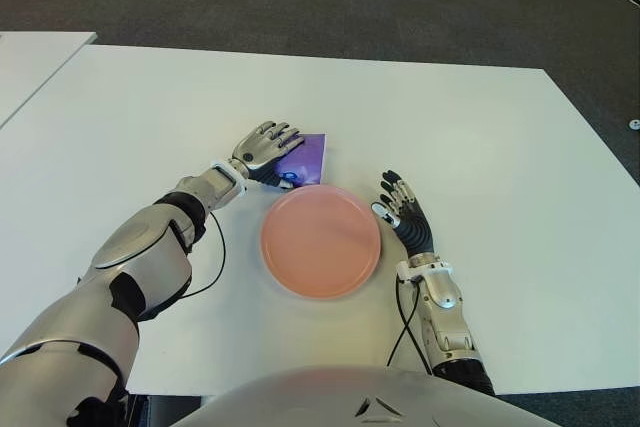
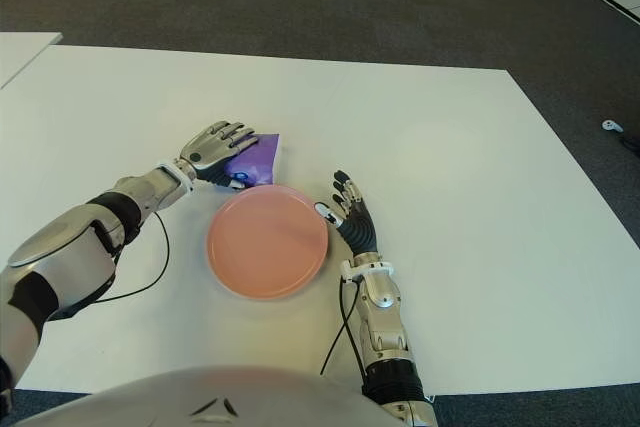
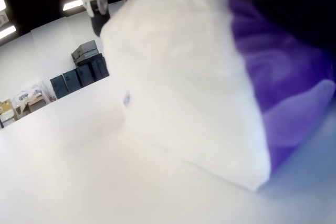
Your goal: Put the tissue paper into the plate.
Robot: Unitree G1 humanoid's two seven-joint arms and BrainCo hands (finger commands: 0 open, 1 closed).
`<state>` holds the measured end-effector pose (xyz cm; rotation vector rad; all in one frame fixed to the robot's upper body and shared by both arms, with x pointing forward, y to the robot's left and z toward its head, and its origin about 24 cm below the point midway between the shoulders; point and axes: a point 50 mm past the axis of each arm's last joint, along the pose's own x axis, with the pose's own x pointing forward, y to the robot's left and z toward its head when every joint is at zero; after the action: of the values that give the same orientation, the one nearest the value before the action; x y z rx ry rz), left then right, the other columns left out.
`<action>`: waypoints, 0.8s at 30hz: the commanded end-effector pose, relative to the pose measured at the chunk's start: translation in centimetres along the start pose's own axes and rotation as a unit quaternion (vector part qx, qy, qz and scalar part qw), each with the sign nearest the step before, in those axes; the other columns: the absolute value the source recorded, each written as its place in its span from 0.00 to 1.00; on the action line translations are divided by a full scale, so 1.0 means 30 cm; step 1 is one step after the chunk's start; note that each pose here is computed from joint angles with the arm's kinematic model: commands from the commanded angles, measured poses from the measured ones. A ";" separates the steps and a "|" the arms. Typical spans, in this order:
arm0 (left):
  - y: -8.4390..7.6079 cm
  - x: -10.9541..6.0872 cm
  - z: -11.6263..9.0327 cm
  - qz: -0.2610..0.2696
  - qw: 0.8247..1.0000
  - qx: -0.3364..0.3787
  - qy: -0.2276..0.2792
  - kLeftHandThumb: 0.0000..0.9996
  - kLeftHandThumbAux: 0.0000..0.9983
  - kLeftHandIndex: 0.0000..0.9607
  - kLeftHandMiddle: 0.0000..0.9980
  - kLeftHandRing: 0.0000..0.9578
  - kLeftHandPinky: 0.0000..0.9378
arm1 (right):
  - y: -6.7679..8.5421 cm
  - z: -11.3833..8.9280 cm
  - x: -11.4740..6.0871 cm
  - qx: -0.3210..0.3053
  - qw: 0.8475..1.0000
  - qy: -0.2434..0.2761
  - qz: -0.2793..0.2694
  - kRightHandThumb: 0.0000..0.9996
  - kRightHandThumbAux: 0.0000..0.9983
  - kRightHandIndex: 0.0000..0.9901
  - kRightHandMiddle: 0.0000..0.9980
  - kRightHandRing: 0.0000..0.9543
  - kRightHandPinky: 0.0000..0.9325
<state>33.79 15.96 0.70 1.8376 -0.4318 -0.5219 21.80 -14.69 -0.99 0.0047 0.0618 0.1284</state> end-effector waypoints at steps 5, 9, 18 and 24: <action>-0.169 -0.126 0.049 -0.135 0.990 0.019 -0.039 0.24 0.31 0.00 0.00 0.00 0.00 | -0.008 -0.126 -0.078 0.009 0.993 0.114 -0.008 0.08 0.57 0.00 0.00 0.00 0.00; -0.166 -0.128 0.041 -0.125 0.992 -0.003 -0.023 0.28 0.38 0.02 0.06 0.06 0.10 | -0.010 -0.127 -0.078 0.009 0.993 0.114 -0.009 0.08 0.58 0.00 0.00 0.00 0.00; -0.163 -0.122 0.037 -0.118 0.993 -0.029 0.007 0.50 0.53 0.36 0.58 0.60 0.64 | -0.003 -0.118 -0.070 0.012 0.994 0.110 -0.009 0.09 0.60 0.00 0.00 0.00 0.00; -0.158 -0.111 0.041 -0.114 0.993 -0.021 0.010 0.68 0.67 0.44 0.70 0.72 0.77 | -0.007 -0.122 -0.074 0.012 0.994 0.109 -0.009 0.09 0.60 0.00 0.00 0.00 0.00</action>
<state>33.91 16.23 0.89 1.7936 -0.4041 -0.4715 21.81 -14.70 -0.95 0.0039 0.0635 0.1290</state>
